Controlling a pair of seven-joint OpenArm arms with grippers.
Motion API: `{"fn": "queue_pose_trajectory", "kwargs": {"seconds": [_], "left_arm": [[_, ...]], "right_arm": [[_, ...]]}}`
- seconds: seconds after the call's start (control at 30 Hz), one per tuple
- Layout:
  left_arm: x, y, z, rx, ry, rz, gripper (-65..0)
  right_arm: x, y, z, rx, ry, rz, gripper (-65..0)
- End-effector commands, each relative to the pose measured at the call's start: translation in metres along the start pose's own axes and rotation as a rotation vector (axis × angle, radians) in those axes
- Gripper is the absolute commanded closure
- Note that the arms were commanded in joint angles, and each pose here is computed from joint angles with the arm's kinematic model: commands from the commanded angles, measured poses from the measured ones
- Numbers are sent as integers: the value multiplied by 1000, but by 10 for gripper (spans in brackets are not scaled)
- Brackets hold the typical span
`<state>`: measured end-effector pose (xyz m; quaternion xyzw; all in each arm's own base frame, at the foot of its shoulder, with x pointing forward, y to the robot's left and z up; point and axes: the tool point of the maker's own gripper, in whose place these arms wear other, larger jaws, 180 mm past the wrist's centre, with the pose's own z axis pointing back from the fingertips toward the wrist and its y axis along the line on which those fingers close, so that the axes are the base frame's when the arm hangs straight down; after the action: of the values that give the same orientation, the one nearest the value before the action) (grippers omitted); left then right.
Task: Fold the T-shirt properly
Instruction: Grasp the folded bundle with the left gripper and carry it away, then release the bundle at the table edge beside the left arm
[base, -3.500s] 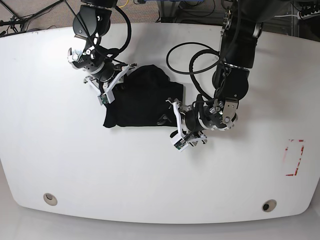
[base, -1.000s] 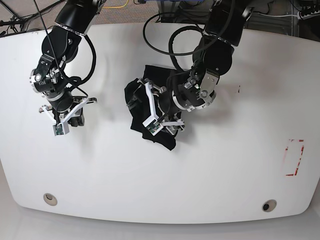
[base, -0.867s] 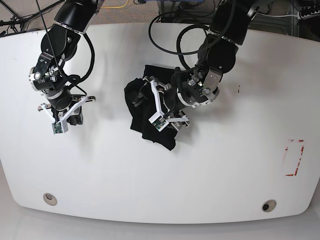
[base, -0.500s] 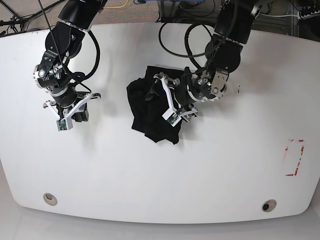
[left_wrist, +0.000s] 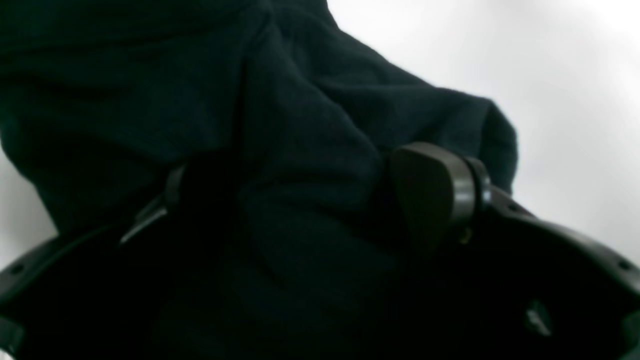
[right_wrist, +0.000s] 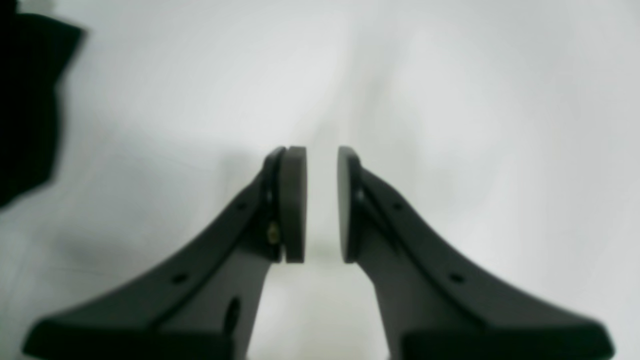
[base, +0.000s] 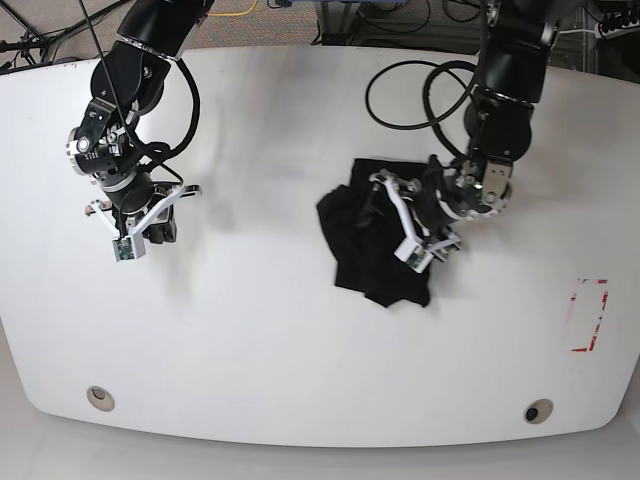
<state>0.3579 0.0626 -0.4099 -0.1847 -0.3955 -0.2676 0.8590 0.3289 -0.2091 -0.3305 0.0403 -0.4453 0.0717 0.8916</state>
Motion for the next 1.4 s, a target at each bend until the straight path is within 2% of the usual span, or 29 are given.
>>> {"fn": "queue_pose_trajectory", "kwargs": {"seconds": [0.0, 0.23, 0.37, 0.77, 1.03, 1.37], "left_arm": [[-53, 44, 19, 125, 222, -16, -500], [-77, 111, 73, 248, 303, -56, -500], [-95, 129, 103, 250, 362, -99, -500], [-130, 192, 207, 347, 499, -133, -500], [-121, 231, 265, 456, 541, -162, -500], [-94, 265, 315, 559, 574, -223, -500]], "right_arm": [[14, -2, 5, -3, -52, 13, -98], [14, 1, 11, -8, -55, 31, -100], [8, 3, 14, -7, -46, 33, -100], [3, 11, 23, -6, -48, 37, -101], [-16, 15, 26, 1, -6, 30, -100], [-33, 17, 29, 7, 33, 26, -98]]}}
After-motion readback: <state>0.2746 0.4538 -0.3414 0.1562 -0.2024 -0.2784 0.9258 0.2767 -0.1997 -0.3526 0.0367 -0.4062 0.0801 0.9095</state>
